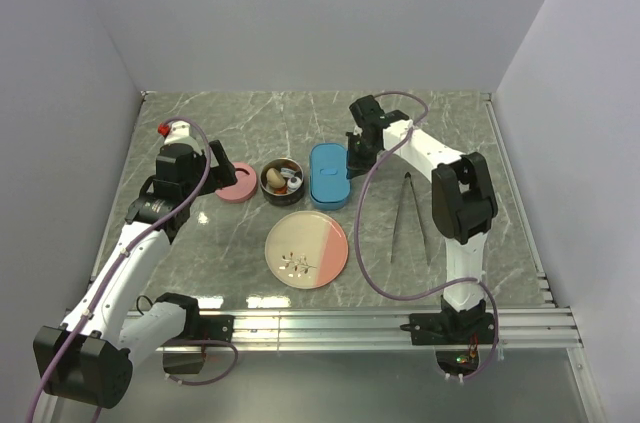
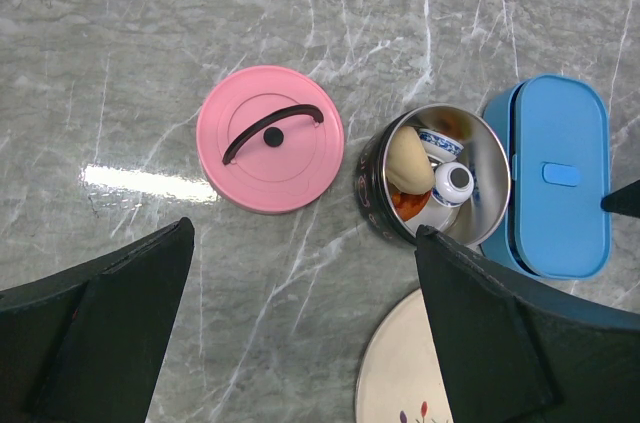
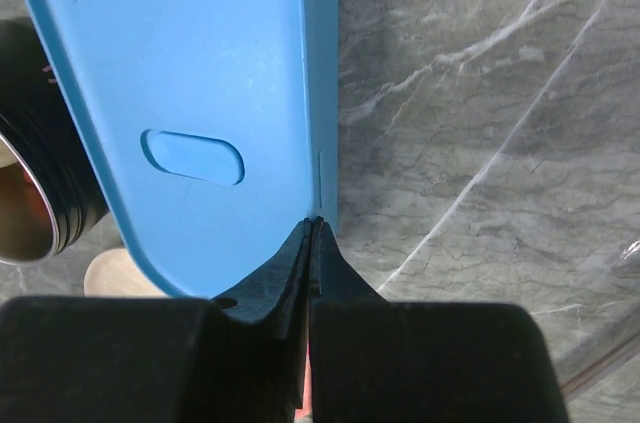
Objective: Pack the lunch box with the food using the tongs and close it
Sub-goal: Put the lid back on the lunch box
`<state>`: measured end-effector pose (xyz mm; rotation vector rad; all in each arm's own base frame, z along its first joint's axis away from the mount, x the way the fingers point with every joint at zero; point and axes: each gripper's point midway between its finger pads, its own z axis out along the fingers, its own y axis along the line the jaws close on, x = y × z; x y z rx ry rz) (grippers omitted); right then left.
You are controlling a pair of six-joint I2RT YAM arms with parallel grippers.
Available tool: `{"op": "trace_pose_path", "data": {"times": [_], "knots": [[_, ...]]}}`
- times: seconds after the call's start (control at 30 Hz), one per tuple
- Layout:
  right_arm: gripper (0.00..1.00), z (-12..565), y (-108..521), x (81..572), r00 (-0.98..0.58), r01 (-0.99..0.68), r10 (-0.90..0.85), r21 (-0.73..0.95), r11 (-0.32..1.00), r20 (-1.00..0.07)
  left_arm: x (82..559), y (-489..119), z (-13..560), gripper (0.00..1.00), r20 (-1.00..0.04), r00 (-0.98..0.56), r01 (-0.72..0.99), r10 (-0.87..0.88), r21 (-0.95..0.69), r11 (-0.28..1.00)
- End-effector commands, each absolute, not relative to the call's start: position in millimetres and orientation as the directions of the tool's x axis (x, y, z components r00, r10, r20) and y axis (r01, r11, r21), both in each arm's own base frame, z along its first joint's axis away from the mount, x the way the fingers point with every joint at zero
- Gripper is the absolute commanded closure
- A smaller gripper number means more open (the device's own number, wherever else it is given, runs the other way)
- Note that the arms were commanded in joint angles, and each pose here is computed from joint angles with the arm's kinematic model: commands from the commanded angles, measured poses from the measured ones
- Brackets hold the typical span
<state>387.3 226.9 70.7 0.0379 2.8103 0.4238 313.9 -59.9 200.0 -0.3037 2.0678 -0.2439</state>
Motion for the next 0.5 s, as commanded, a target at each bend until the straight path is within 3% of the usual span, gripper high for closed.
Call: {"op": "trace_pose_path", "data": {"times": [0.0, 0.47], "knots": [[1.00, 80.0, 233.6, 397.8, -0.945, -0.019, 0.080, 0.299, 0.954, -0.317, 318.8, -61.3, 216.5, 0.00, -0.845, -0.429, -0.087, -0.319, -0.313, 0.946], [1.00, 74.6, 239.3, 391.9, -0.950, -0.048, 0.036, 0.259, 0.965, -0.310, 318.6, -61.8, 215.5, 0.00, -0.846, -0.428, -0.083, -0.319, -0.315, 0.945]]}}
